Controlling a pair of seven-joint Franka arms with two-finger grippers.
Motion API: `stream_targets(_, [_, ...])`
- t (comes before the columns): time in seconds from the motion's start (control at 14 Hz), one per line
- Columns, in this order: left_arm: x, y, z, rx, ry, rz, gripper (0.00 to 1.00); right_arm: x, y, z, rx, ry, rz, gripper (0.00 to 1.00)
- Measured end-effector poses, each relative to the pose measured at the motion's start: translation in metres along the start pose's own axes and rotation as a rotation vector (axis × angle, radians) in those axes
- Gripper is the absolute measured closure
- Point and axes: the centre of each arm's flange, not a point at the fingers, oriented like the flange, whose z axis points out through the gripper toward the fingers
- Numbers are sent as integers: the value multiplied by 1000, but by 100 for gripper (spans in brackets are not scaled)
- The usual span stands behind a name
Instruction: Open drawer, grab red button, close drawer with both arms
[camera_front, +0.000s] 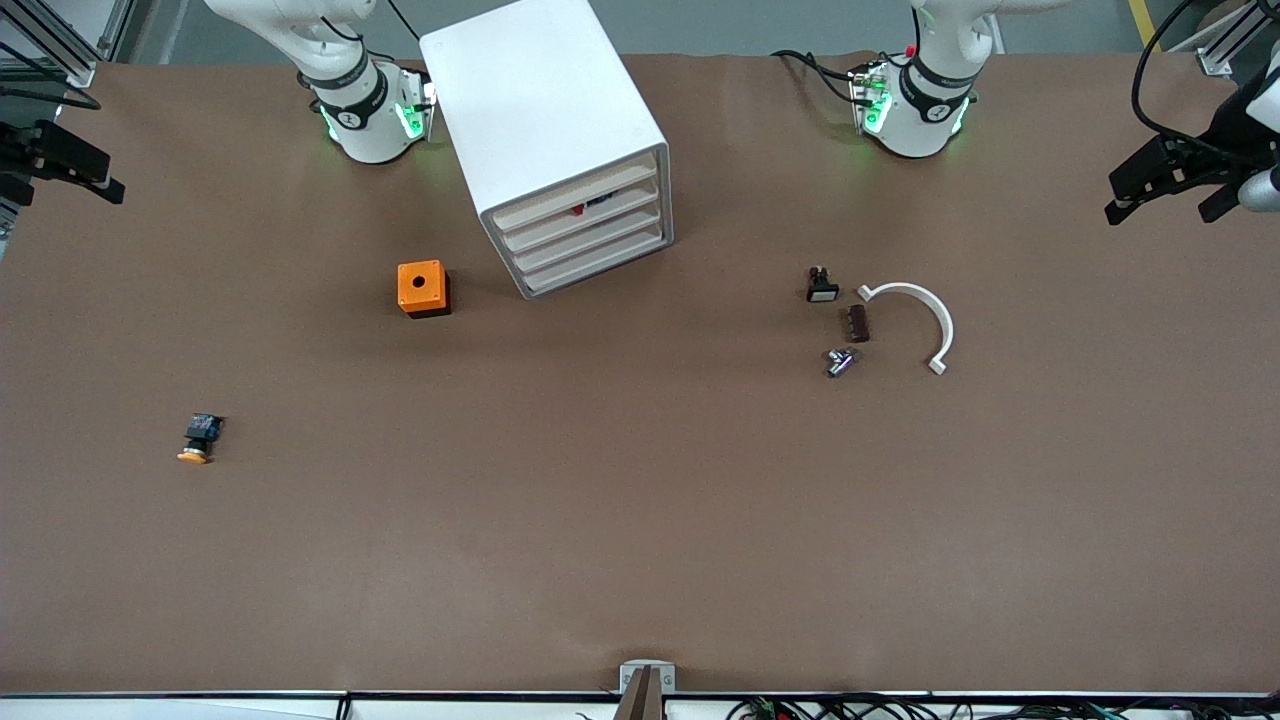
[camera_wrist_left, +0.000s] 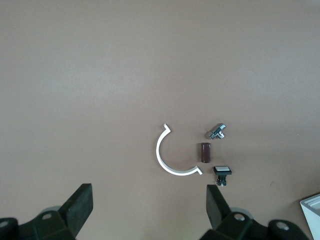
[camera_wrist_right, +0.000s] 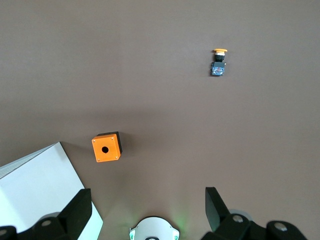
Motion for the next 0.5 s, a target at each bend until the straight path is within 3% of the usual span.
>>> stream_targets(0.5, [2, -2, 3, 0, -5, -4, 0, 2, 3, -3, 7, 29, 7, 0])
